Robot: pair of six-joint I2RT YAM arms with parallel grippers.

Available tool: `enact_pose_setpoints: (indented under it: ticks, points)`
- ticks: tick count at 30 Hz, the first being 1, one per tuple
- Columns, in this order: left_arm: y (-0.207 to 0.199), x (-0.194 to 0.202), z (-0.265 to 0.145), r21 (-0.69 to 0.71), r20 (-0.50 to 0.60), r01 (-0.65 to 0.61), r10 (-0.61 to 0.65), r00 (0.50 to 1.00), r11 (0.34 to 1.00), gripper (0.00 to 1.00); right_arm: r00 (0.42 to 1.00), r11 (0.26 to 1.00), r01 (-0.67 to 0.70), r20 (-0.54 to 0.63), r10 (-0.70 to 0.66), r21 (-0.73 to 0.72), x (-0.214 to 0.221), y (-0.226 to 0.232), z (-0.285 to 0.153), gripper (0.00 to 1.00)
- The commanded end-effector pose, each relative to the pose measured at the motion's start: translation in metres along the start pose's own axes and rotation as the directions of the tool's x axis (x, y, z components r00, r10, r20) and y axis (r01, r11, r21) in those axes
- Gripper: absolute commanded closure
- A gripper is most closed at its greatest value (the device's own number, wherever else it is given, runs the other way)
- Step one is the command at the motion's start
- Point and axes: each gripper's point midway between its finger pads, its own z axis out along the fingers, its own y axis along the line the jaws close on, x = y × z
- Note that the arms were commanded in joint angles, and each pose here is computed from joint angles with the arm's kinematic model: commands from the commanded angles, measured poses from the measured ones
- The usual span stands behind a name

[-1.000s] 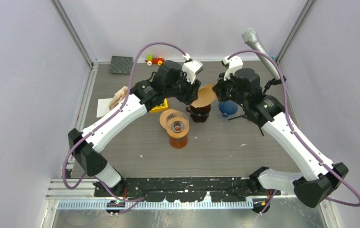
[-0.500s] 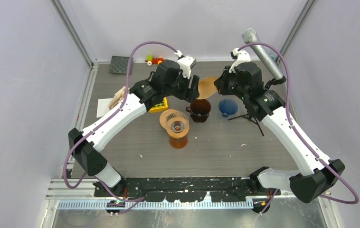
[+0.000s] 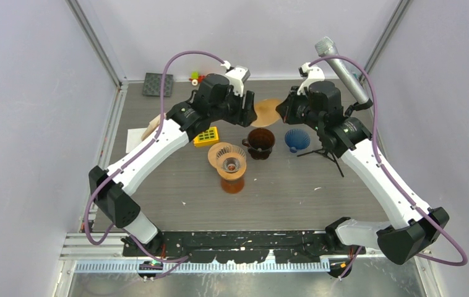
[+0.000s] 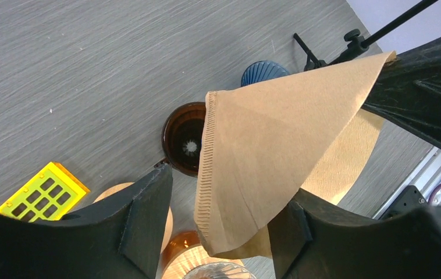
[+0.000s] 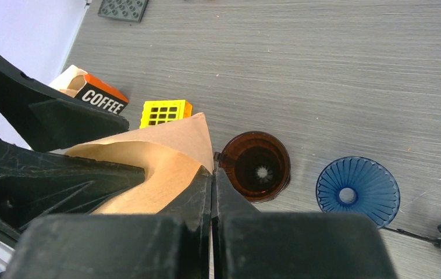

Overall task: Place the coffee filter in the dripper
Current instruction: Place the coffee filter in the coffee dripper.

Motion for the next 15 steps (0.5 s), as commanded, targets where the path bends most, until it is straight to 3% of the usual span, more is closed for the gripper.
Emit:
enact_pose_setpoints:
  ticks: [1,10,15]
  points:
    - [-0.0092,-0.0184,0.0011,0.046,0.055,0.022,-0.025,0.998,0.999,0.43,0.998,1.000,-0.010,0.061,0.012,-0.028,-0.0148,0.0051,-0.0036,1.00]
    - [-0.0089,-0.0172,0.0013,0.059,0.050,0.044,-0.047,0.998,0.997,0.62,0.998,1.000,-0.003,0.057,0.004,-0.025,-0.0109,0.0032,-0.0012,0.99]
    - [-0.0082,-0.0178,-0.0005,0.060,0.053,0.045,-0.048,0.997,0.997,0.78,0.999,0.999,0.007,0.044,-0.005,-0.053,-0.0074,0.0074,0.0010,0.99]
